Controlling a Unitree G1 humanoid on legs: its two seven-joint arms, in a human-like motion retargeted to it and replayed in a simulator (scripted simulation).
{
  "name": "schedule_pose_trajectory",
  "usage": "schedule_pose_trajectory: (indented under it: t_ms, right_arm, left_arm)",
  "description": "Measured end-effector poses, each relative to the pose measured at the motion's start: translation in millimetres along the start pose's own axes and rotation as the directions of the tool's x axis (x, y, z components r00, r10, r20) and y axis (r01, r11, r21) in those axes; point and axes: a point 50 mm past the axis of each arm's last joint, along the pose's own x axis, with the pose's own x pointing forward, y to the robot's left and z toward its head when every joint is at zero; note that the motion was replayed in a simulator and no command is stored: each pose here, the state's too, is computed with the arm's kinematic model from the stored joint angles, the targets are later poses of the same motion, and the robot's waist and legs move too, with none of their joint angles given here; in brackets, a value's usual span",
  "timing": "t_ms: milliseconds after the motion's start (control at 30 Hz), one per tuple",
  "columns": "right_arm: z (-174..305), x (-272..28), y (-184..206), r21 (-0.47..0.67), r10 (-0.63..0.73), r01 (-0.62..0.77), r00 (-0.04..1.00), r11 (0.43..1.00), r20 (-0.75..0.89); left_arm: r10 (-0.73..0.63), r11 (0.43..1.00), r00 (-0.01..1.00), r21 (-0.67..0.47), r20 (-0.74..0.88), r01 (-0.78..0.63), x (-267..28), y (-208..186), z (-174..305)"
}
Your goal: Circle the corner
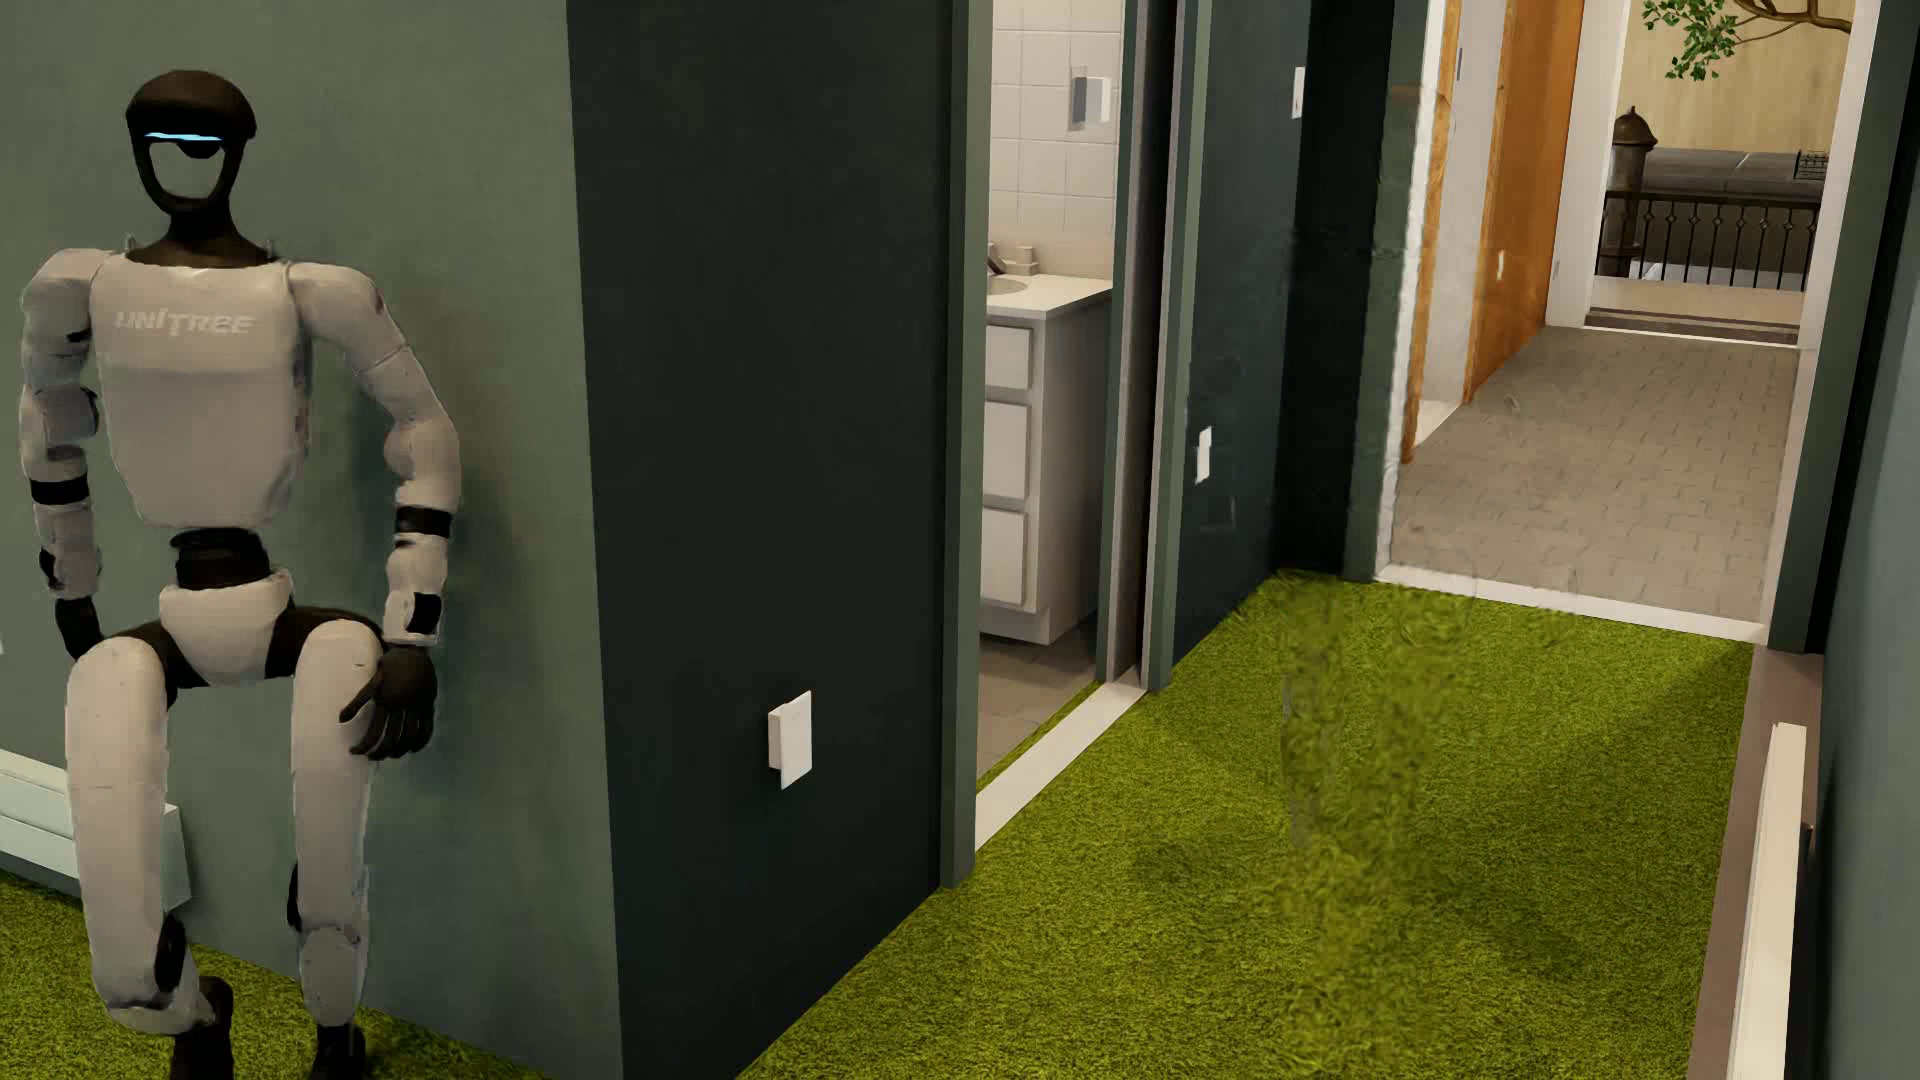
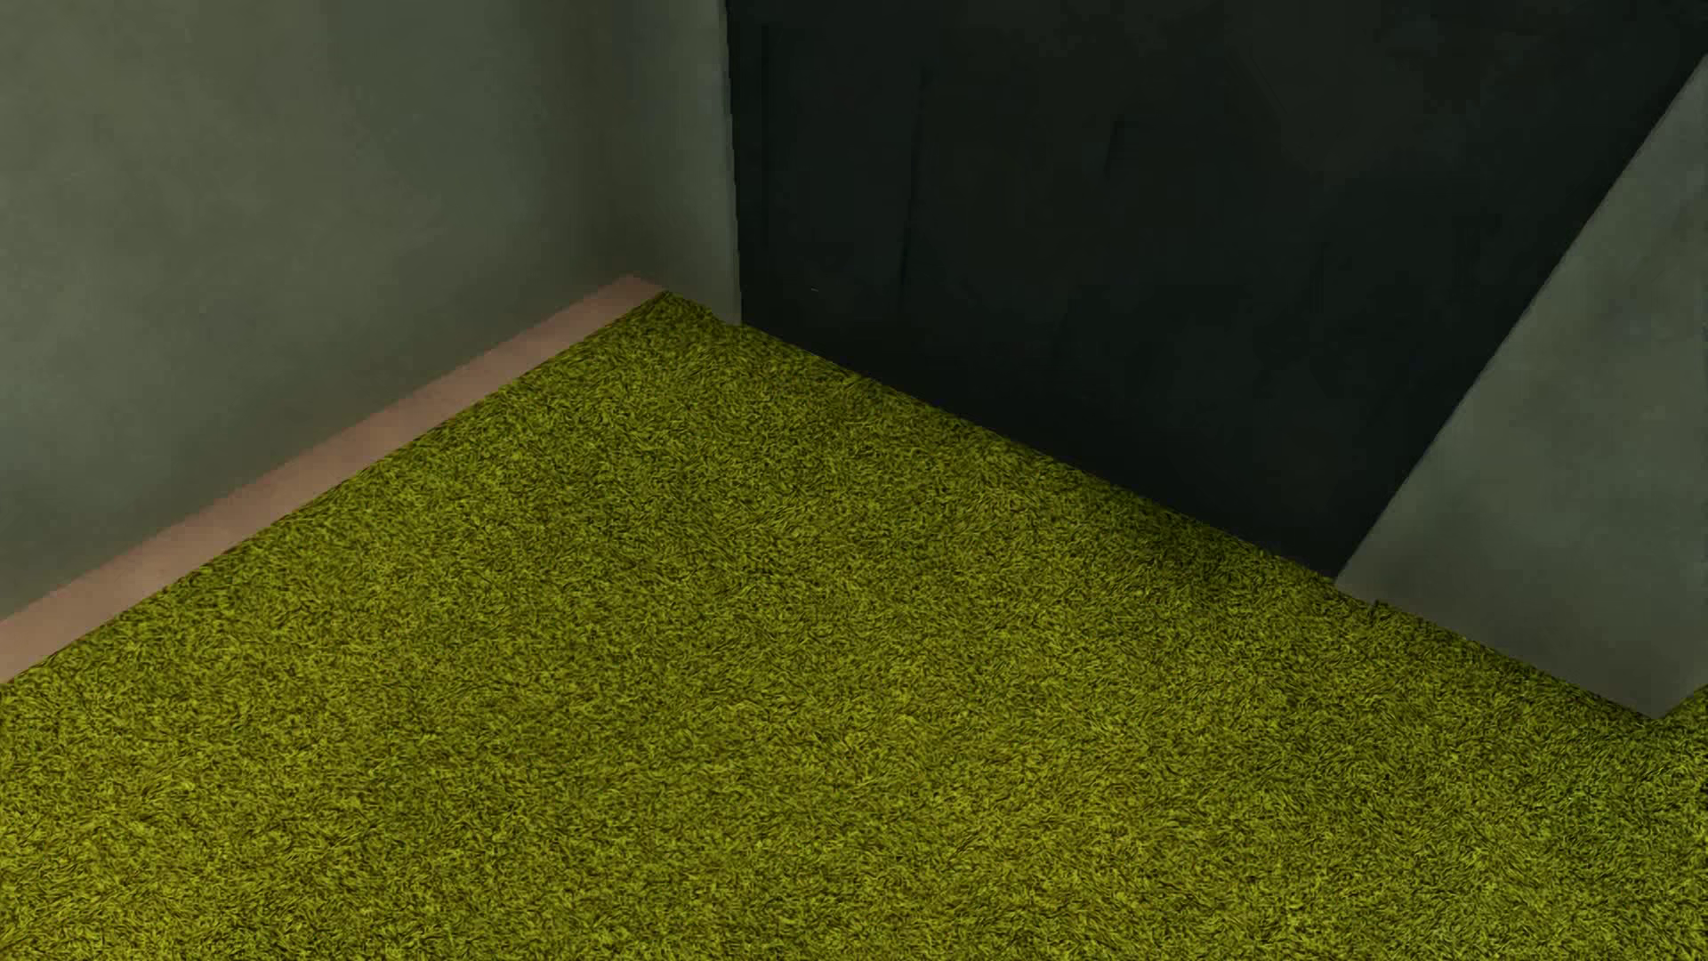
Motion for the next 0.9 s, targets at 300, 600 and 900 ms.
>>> schedule_pose_trajectory:
  t_ms: [300,600,900]
  right_arm:
    - [26,-11,-90,0.248,-0.282,0.25,0.954,0.936,0.101]
    - [48,-23,-134,0.268,-0.392,0.341,0.904,0.901,0.17]
    - [49,-15,-106,0.282,-0.331,0.274,0.926,0.92,0.18]
  left_arm:
    - [-0.056,0.998,0.998,-0.036,-0.009,0.055,-6,-26,-8]
    - [-0.197,0.978,0.955,0.022,-0.222,0.206,-35,-69,-73]
    - [-0.315,0.947,0.928,-0.001,-0.2,0.322,-40,-117,-62]
